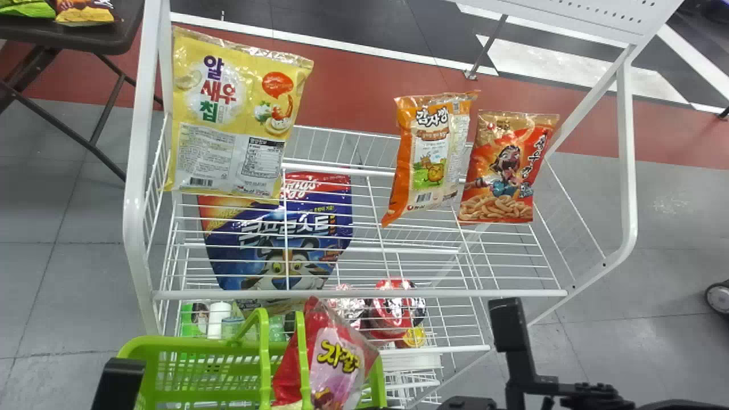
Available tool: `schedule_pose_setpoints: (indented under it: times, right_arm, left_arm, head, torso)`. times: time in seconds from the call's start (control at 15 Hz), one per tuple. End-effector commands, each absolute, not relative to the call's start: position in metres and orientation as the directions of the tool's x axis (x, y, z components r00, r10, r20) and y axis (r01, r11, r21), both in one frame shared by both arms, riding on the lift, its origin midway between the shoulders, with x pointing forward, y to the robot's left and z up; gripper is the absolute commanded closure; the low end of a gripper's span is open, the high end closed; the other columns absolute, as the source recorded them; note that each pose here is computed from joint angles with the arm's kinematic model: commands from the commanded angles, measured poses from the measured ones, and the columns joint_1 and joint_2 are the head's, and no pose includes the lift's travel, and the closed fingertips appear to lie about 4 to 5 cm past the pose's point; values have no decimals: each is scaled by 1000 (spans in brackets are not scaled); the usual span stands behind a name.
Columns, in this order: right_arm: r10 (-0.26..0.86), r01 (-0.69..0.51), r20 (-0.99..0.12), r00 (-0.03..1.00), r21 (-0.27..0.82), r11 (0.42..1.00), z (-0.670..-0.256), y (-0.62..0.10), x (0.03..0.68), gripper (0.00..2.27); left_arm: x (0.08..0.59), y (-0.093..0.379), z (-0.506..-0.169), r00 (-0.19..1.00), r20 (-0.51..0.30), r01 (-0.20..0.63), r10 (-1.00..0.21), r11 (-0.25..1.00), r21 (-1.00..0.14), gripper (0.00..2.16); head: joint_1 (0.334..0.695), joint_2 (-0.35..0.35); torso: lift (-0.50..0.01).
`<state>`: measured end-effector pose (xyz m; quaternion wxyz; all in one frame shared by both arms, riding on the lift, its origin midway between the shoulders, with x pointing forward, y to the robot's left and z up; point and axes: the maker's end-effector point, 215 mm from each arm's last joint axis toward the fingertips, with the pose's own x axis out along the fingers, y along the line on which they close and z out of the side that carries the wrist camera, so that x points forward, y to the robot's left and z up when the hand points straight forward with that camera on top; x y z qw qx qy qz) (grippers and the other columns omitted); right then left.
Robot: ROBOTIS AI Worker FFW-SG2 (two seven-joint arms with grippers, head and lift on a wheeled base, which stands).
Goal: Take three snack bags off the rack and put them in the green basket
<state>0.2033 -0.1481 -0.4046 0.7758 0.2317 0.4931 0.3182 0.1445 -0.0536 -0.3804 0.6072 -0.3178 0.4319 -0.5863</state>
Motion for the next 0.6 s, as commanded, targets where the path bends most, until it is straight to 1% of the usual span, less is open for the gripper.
schedule_pose_setpoints:
  times: [0.0, 0.13, 0.27, 0.4, 0.47, 0.53]
  right_arm:
    - [726, -273, -634, 268, 673, 688, -413, -137, 192, 2105]
    - [711, -254, -666, 228, 664, 703, -432, -135, 182, 2105]
    - [674, -240, -719, 170, 633, 736, -459, -136, 169, 2105]
    - [673, -220, -727, 136, 640, 736, -473, -133, 161, 2091]
    - [675, -215, -727, 129, 643, 735, -476, -132, 160, 1976]
    - [670, -214, -730, 134, 639, 739, -477, -133, 162, 1693]
  left_arm:
    - [144, -53, -379, -60, -153, 443, -986, 111, -890, 1636]
    - [144, -53, -379, -60, -153, 443, -986, 111, -890, 1636]
    - [144, -54, -378, -63, -151, 444, -986, 108, -889, 1636]
    - [144, -55, -378, -65, -151, 446, -986, 107, -889, 1636]
    - [144, -55, -378, -64, -152, 446, -986, 108, -889, 1636]
    - [143, -55, -378, -65, -151, 444, -986, 107, -889, 1636]
  head:
    - [695, -350]
    - [695, -350]
    - [695, -350]
    - [695, -350]
    - [695, -350]
    - [695, -350]
  torso:
    - [-23]
    - [-23]
    - [-23]
    - [-23]
    - [-23]
    - [-23]
